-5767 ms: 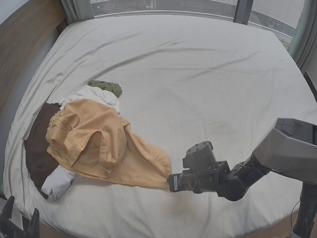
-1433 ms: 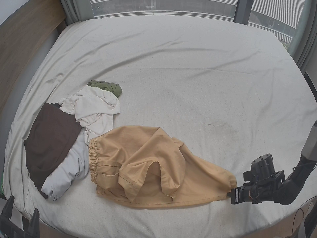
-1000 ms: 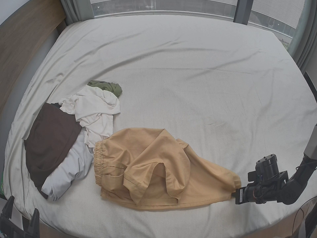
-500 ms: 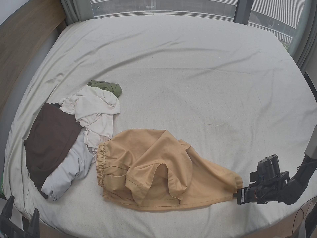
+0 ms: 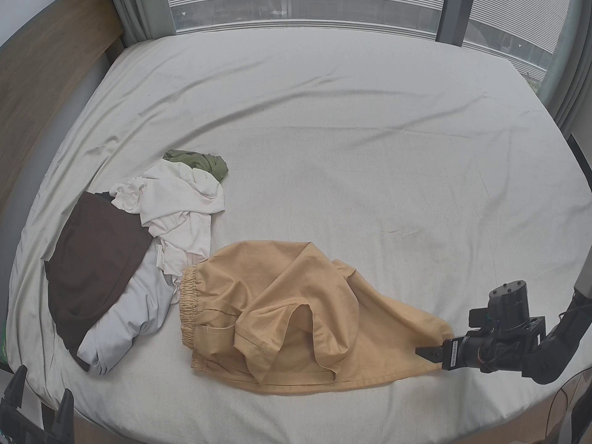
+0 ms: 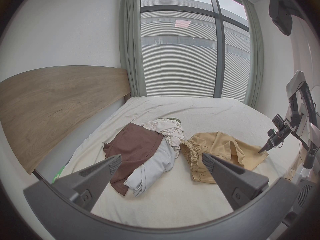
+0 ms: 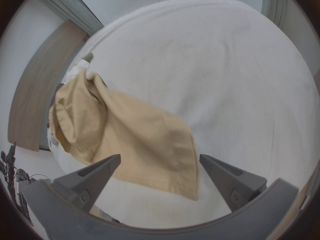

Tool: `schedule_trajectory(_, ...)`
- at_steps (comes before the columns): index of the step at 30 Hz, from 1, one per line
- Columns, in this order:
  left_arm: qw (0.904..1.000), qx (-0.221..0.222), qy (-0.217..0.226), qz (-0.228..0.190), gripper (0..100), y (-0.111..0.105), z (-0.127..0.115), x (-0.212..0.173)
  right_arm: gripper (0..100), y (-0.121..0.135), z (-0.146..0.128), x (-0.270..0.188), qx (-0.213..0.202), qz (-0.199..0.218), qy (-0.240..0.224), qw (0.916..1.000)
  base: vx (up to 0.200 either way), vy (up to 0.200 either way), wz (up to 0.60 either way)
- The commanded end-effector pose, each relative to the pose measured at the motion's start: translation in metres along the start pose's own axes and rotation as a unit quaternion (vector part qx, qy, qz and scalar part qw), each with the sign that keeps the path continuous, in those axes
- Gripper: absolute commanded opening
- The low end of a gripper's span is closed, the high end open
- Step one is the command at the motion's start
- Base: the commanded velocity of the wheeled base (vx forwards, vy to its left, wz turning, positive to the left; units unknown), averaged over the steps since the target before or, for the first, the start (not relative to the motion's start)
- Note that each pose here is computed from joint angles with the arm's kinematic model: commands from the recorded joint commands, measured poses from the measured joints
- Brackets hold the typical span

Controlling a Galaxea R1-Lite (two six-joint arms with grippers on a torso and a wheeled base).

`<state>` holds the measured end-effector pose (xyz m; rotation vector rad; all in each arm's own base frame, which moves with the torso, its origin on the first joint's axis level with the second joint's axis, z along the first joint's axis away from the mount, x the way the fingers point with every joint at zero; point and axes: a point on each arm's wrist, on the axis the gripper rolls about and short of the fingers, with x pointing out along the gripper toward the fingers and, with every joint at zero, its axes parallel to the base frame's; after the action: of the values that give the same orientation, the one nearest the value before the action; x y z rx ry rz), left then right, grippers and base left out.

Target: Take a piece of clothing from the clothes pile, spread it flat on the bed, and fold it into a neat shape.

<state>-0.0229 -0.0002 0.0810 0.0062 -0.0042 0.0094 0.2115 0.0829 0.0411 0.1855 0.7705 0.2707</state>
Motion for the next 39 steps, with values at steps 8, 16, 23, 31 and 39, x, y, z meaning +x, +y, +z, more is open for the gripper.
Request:
schedule_trajectory(8, 1.0000, 0.003, 0.001, -0.009, 100, 0.000, -0.005, 0.000, 100, 0.041, 0.020, -0.048, -0.043, 0.096, -0.115, 0.9878, 0.000, 0.000, 0.00)
schedule_trajectory(16, 0.9999, 0.002, 0.002, -0.015, 100, -0.001, -0.006, 0.000, 100, 0.060, 0.048, -0.055, -0.048, 0.122, -0.178, 0.9754, 0.000, 0.000, 0.00)
schedule_trajectory(23, 0.9994, 0.014, -0.001, -0.032, 100, -0.001, -0.005, 0.000, 100, 0.084, 0.035, -0.041, -0.074, 0.176, -0.133, 0.9726, 0.000, 0.000, 0.00)
schedule_trajectory(31, 0.9897, 0.005, -0.130, -0.060, 100, -0.001, 0.126, -0.008, 100, 0.093, 0.038, -0.026, -0.083, 0.222, -0.154, 0.9591, 0.000, 0.000, 0.00)
schedule_trajectory(39, 0.9627, -0.156, 0.007, -0.221, 100, -0.008, 0.141, 0.039, 100, 0.097, 0.018, -0.014, -0.070, 0.283, -0.136, 0.9467, 0.000, 0.000, 0.00)
